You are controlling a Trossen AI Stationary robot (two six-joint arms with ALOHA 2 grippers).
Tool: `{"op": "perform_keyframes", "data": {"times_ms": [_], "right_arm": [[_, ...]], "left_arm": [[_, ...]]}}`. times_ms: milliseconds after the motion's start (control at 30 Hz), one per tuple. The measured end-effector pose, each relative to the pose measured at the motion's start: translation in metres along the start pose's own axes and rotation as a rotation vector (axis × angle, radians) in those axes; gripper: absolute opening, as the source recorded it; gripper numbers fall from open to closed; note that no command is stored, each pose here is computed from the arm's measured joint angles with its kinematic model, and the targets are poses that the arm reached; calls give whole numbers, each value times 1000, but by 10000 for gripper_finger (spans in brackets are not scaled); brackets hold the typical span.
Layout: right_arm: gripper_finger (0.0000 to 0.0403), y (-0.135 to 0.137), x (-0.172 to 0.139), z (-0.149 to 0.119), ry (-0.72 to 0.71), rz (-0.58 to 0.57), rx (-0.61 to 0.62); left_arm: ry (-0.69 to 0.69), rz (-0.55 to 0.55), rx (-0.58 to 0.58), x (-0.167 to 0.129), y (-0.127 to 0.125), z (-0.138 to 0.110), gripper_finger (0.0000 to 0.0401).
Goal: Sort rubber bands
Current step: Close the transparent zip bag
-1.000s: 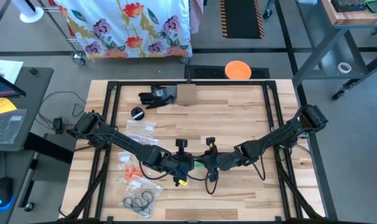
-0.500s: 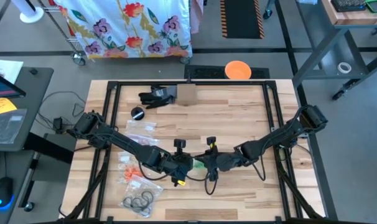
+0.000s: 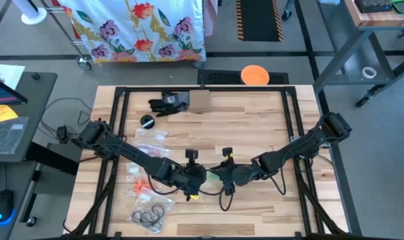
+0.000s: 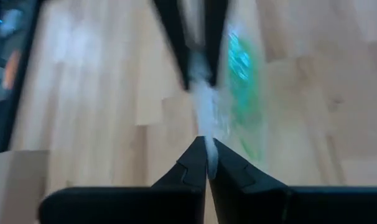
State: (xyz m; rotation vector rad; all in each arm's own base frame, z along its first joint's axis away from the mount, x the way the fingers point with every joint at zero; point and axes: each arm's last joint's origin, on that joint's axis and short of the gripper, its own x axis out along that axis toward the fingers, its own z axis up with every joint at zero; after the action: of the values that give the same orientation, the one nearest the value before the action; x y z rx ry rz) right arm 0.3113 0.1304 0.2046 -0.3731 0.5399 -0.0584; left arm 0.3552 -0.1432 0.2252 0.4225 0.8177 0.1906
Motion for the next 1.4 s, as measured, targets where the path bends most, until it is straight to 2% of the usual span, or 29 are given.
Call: {"op": "perform_keyframes", "data": {"times_ms": [100,233,333,500,600,633,667,733,767,800,833,900,967,1033,1133,1300,1400], "right_arm": [[15,3,-5,3,-21,7,-14],[11,-3,-23,6,-70,-8,1],[11,-10,-35,-3,-84,-9,41],[11,-17,-55,-23,-140,-3,126],[11,-17,-62,-30,-185,9,144],[11,-16,-64,-31,-200,14,148],[11,-15,-65,-31,-216,17,152],[11,-15,-67,-29,-229,20,145],[11,-15,-67,-29,-233,22,143],[11,-14,-67,-29,-236,22,141],[11,-15,-67,-28,-240,21,143],[11,-15,-66,-28,-238,20,144],[11,-14,-65,-29,-236,20,143],[11,-14,-65,-28,-239,20,145],[11,-15,-65,-27,-255,17,157],[11,-15,-66,-26,-262,16,162],[11,-15,-66,-25,-273,17,168]], "left_arm": [[4,-37,16,-6,-8,-2,26],[-41,46,49,-25,-12,1,61],[-40,137,44,-40,-12,-3,86],[-77,359,-20,-59,-8,-29,122],[-170,413,-143,-62,0,-48,139],[-216,401,-192,-60,4,-52,145],[-272,345,-229,-56,7,-53,150],[-453,115,-239,-46,12,-55,160],[-589,-15,-232,-42,15,-55,165],[-716,-115,-220,-40,19,-56,170],[-818,-157,-224,-39,24,-58,175],[-880,-134,-262,-36,33,-63,182],[-832,-102,-284,-28,37,-67,188],[-812,-145,-290,-19,38,-67,193],[-846,-198,-269,-9,35,-51,198],[-795,-196,-177,14,22,-34,200],[-782,-170,-163,17,22,-25,200]]}}
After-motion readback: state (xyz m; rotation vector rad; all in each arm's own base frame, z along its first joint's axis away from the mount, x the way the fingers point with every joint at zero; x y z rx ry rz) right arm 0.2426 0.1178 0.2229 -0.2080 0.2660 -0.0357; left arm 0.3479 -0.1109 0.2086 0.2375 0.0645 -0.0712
